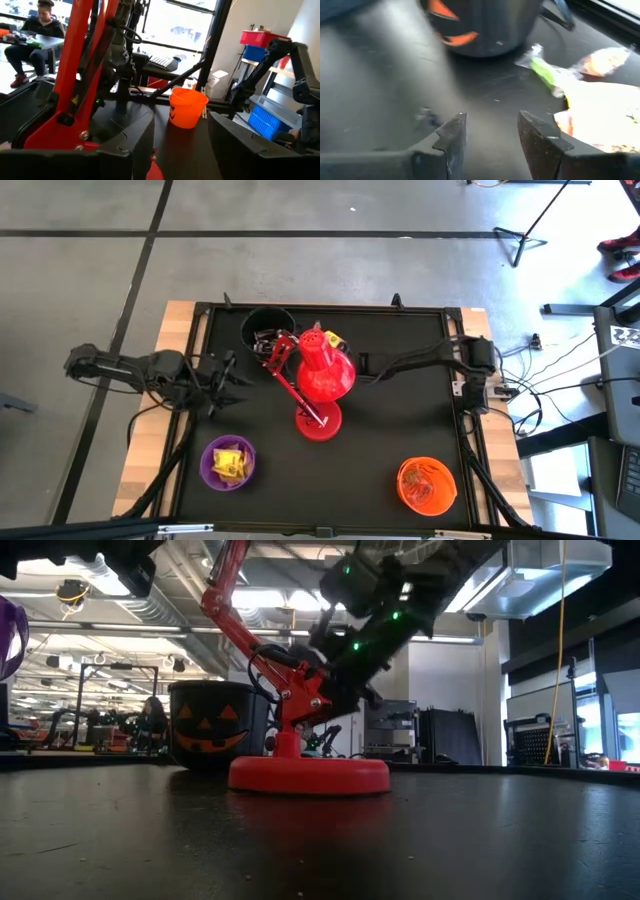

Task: Organize candy in baskets
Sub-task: Put the green gummy into the orange bucket

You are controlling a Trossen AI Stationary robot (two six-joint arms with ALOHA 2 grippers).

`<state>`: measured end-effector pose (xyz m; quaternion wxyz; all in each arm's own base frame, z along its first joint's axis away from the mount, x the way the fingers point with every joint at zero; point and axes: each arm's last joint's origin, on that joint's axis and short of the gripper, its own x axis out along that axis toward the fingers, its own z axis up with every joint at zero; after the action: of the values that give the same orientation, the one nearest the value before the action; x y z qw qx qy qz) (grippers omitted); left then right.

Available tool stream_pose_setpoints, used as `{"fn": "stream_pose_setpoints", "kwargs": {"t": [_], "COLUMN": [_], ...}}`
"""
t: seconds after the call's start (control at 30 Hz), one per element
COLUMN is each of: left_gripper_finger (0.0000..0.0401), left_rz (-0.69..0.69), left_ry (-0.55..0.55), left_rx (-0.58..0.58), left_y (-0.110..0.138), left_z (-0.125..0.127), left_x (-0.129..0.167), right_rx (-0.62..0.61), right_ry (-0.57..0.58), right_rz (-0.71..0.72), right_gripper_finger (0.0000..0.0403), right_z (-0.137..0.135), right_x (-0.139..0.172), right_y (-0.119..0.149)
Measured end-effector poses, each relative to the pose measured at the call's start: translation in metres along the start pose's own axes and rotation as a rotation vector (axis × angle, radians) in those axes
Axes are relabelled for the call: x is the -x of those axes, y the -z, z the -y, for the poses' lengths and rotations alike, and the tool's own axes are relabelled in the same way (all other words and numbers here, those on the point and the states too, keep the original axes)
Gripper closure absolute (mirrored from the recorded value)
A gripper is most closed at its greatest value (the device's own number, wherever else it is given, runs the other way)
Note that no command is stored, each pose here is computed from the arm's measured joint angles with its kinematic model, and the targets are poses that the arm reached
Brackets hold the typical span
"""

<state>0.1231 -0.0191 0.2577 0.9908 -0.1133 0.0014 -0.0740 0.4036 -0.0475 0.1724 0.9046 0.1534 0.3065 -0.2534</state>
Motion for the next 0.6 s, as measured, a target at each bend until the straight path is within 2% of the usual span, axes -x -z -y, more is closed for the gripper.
{"fn": "stream_pose_setpoints", "kwargs": {"t": [0.23, 0.6], "left_gripper_finger": [0.0227, 0.0227], "left_rz": [-0.037, -0.037], "left_ry": [-0.029, -0.077], "left_rx": [-0.002, -0.038], "left_y": [0.005, 0.006], "left_z": [0.000, -0.002], "left_x": [-0.006, -0.008], "right_rx": [-0.020, -0.056], "right_ry": [0.062, 0.106], "right_rz": [0.006, 0.004], "right_gripper_finger": [0.0225, 0.0156], "right_z": [0.030, 0.064], "right_x": [-0.013, -0.020], "right_y": [-0.009, -0.020]}}
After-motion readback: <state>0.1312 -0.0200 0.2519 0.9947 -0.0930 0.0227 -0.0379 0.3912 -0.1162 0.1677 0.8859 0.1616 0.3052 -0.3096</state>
